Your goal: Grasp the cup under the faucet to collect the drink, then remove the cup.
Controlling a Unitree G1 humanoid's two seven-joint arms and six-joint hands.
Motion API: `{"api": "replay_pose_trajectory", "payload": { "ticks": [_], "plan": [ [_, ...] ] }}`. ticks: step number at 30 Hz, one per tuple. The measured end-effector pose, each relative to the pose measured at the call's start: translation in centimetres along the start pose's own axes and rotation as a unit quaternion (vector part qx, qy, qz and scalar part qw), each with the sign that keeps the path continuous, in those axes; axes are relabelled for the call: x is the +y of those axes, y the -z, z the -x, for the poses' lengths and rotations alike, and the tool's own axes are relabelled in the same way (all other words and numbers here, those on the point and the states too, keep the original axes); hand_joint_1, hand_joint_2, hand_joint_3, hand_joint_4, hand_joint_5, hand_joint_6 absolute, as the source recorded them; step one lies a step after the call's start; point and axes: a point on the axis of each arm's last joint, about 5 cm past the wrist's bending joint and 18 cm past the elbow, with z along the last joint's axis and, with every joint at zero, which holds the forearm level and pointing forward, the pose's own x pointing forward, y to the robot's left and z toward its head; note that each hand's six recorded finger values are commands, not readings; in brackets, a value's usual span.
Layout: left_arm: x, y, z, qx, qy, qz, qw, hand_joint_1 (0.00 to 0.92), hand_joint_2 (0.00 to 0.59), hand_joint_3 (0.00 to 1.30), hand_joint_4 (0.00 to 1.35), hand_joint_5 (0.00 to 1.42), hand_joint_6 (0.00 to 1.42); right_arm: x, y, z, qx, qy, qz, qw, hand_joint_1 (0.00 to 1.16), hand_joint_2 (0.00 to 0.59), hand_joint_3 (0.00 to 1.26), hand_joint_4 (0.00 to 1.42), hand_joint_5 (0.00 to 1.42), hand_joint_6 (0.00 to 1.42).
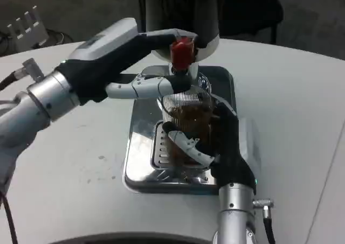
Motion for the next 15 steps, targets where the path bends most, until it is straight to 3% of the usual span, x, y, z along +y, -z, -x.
{"api": "replay_pose_trajectory", "payload": {
  "ticks": [5,15],
  "plan": [
    [-0.41,0.5,0.91,0.02,-0.006,0.012,0.9997,0.0,0.108,0.27,0.29,0.38,0.36,-0.05,-0.13,-0.05,-0.001,0.007,-0.004,1.0,0.69,0.226,0.41,0.46,0.53,0.43],
    [-0.2,0.13,1.09,0.009,-0.016,0.007,0.9998,0.0,0.112,0.3,0.33,0.4,0.38,-0.17,-0.38,-0.01,-0.005,0.012,-0.014,0.9998,0.69,0.226,0.45,0.5,0.57,0.48]
  ]
}}
